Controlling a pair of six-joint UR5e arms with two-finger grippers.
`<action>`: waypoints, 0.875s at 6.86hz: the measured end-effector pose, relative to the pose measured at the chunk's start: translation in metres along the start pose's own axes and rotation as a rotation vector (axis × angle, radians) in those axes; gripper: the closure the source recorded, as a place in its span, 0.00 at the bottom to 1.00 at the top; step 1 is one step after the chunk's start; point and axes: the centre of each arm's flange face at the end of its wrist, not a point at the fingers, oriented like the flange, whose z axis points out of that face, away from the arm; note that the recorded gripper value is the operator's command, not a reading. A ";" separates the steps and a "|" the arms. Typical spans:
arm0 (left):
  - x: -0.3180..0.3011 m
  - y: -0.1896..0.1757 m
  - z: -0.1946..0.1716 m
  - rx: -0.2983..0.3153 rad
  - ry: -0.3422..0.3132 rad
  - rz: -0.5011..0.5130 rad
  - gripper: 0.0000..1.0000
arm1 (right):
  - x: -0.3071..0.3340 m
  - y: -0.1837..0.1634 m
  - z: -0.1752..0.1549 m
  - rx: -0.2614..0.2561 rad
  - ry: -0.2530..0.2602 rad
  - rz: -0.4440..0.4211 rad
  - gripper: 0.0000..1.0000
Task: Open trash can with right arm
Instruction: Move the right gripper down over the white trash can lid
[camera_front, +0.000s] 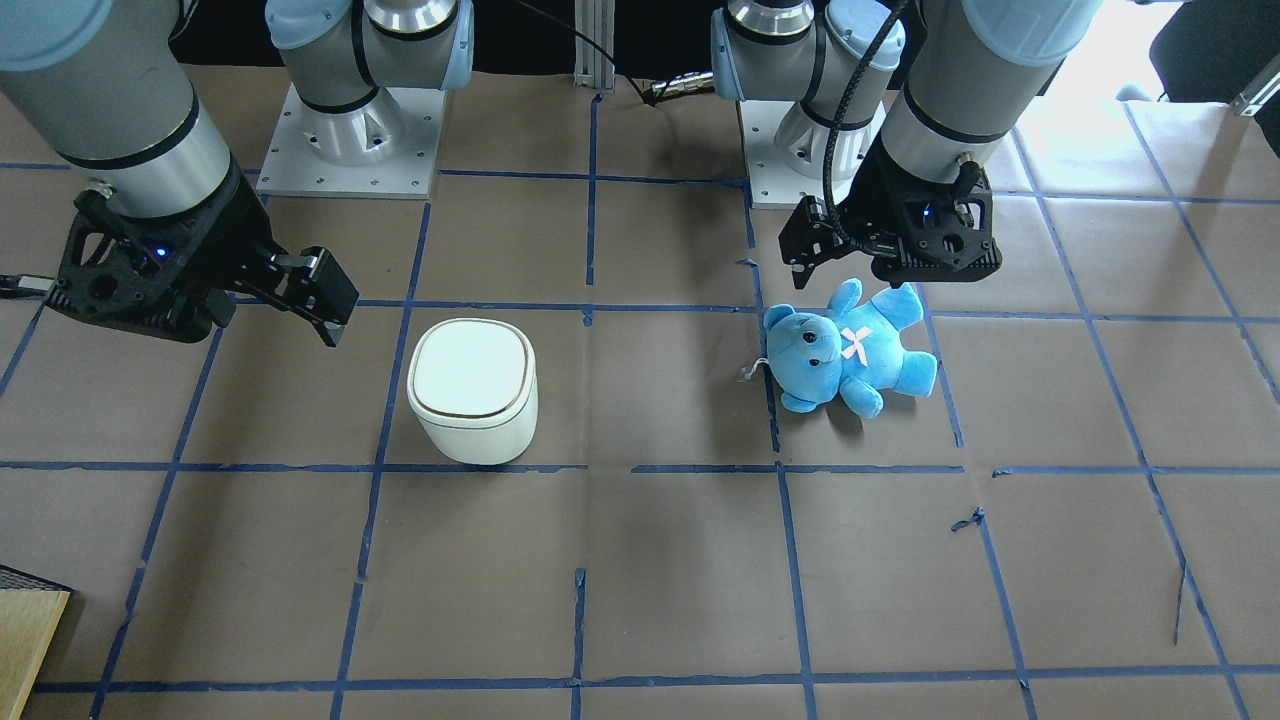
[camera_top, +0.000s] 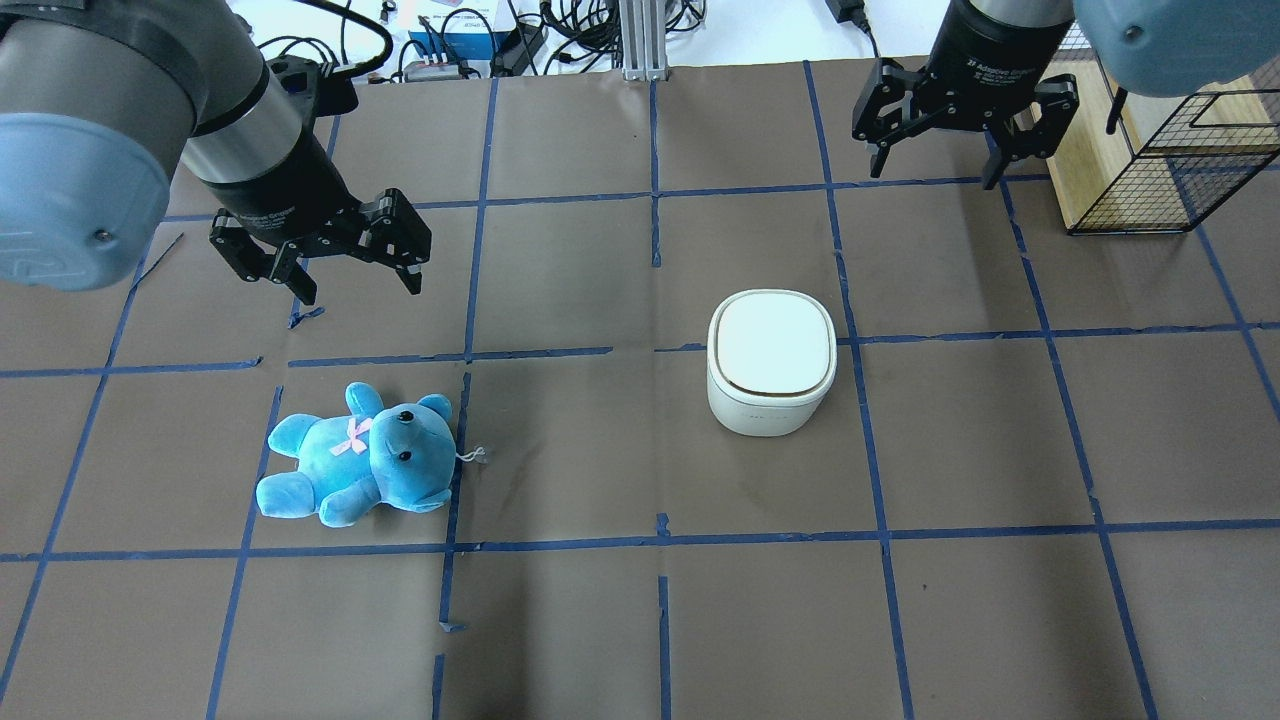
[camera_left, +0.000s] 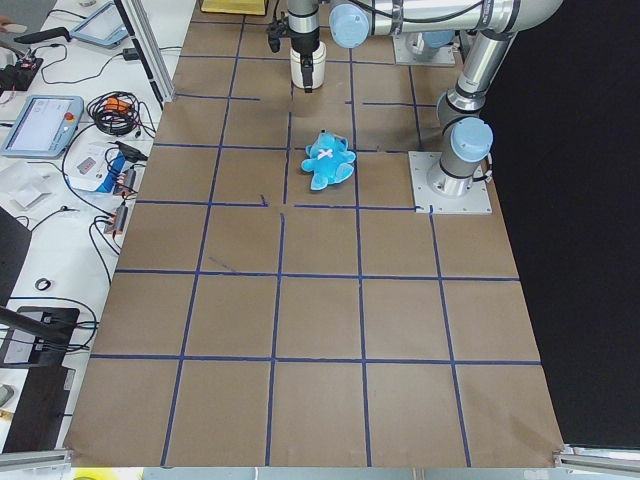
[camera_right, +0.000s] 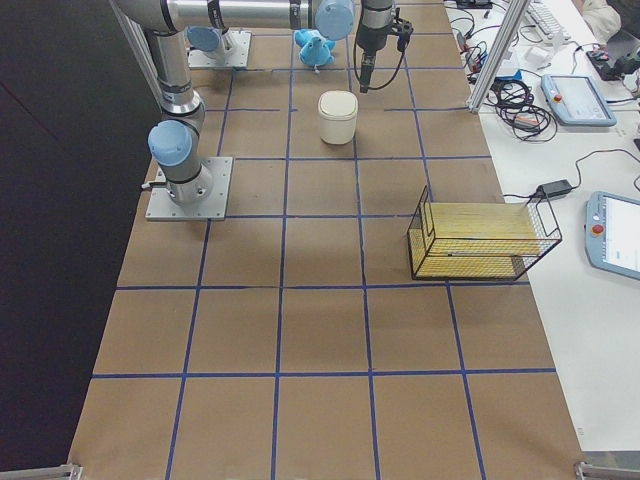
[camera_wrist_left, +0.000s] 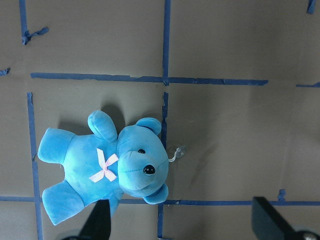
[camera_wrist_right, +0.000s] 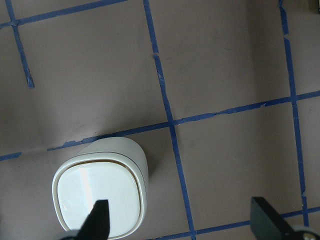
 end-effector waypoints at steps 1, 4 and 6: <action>0.000 0.000 0.000 0.000 0.000 0.000 0.00 | 0.000 0.000 0.001 -0.002 0.000 0.002 0.00; 0.000 0.000 0.000 0.000 0.000 0.000 0.00 | -0.006 0.006 0.009 -0.023 -0.005 -0.006 0.00; 0.000 0.000 0.000 0.000 0.000 0.000 0.00 | -0.017 0.013 0.015 -0.040 -0.021 -0.024 0.03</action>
